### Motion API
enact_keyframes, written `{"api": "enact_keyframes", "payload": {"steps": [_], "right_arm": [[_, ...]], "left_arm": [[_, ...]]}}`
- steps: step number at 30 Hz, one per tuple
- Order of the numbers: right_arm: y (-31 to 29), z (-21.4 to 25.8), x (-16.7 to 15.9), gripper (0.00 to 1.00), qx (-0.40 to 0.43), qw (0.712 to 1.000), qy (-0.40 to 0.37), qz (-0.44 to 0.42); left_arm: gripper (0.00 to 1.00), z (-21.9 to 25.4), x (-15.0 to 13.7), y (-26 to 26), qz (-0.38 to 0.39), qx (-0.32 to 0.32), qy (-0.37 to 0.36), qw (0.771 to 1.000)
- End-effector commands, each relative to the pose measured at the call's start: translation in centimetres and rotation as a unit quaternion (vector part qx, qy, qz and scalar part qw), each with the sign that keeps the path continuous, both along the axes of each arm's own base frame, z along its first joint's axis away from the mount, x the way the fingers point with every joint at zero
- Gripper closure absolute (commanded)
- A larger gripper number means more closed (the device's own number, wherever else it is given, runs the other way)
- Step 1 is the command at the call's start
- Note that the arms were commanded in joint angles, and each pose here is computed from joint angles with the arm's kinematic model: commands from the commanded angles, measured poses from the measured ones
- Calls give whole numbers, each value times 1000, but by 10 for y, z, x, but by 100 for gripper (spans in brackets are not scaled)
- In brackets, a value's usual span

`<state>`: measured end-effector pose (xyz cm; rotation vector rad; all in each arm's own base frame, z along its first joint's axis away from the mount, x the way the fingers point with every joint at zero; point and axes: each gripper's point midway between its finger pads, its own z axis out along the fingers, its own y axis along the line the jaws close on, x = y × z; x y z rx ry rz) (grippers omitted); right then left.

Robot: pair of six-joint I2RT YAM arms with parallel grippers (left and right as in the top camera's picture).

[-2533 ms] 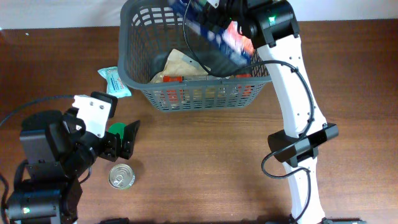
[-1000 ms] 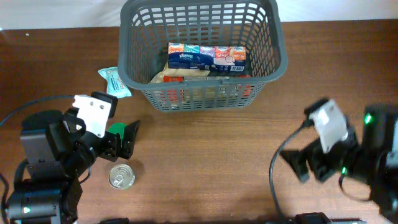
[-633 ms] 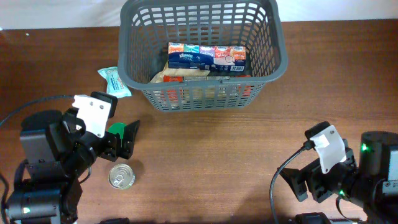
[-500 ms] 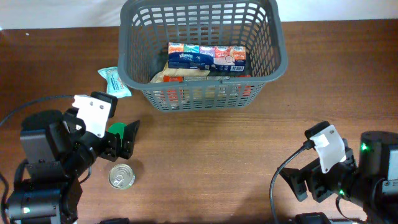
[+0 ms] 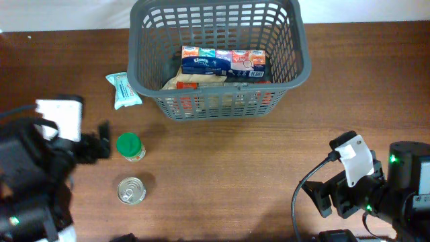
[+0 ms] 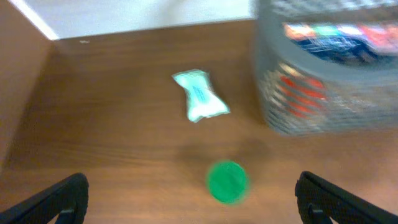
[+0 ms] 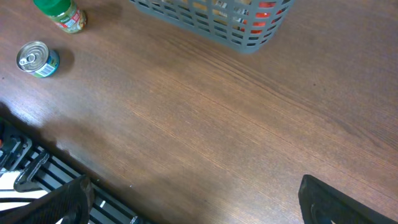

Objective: Pack container
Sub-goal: 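Reach the left gripper to the mint-green toilet tissue pack and grasp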

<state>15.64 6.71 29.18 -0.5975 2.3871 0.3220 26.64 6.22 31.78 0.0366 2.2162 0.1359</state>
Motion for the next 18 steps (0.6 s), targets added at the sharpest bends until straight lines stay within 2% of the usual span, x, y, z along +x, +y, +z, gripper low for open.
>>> {"api": "enact_keyframes", "payload": {"steps": [1,5,10,14,18], "right_arm": [[0,0,1,1,5,1000,1,-3],[0,0,1,1,5,1000,1,-3],[0,0,1,1,5,1000,1,-3],[0,0,1,1,5,1000,1,-3],[0,0,1,1,5,1000,1,-3]], "left_arm": [[1,1,22,29,11,-30,-18,999],[1,-15,48,71,43,-40,-14,998],[1,-67,88,93,43,-64,35,996],[1,-119,114,87,14,-94,87,992],[1,-163,133,63,-49,-84,136,986]]}}
